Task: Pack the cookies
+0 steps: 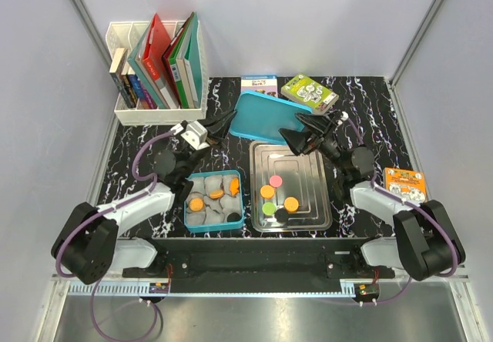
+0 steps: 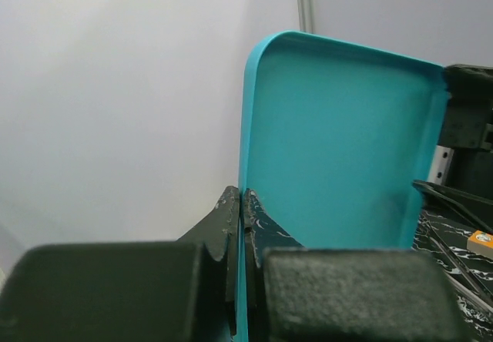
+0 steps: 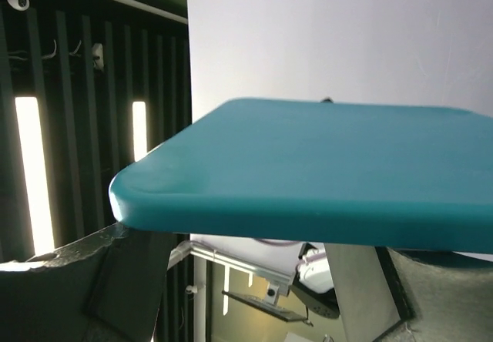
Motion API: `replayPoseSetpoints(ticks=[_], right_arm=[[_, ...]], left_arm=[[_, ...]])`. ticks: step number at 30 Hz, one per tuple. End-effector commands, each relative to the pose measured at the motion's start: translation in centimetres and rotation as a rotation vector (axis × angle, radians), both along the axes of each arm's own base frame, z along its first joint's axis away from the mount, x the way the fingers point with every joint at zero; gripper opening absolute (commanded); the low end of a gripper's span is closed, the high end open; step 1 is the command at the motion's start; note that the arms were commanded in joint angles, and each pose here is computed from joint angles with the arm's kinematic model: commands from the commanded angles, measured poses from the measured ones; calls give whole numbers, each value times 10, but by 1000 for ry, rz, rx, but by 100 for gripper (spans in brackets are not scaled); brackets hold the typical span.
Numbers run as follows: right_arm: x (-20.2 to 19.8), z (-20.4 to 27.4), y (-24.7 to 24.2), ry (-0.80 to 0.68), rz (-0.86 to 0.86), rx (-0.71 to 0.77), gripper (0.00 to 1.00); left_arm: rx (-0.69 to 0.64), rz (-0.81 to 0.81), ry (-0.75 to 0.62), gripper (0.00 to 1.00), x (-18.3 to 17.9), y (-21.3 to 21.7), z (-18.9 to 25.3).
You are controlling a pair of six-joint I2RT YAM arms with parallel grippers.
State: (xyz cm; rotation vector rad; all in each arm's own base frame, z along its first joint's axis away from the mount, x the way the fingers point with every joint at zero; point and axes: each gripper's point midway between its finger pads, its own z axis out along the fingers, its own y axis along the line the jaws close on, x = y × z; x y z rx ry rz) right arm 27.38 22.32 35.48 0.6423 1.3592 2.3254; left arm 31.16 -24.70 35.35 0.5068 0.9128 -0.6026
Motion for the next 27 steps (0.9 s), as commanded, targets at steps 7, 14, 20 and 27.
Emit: replayPoseSetpoints(ticks=[7, 14, 20, 27], right_arm=[[-25, 57, 6, -231, 105, 57, 81], [-63, 50, 23, -378, 185, -252, 83], [-79, 54, -2, -541, -97, -745, 80], [-51, 37, -77, -519, -608, -1071, 94]], left_arm=[[-223, 85, -355, 0, -49, 43, 89], [-255, 117, -190, 0, -23, 46, 86], [-185, 198, 134, 0, 22, 40, 89], [-51, 169, 470, 0, 43, 23, 97]])
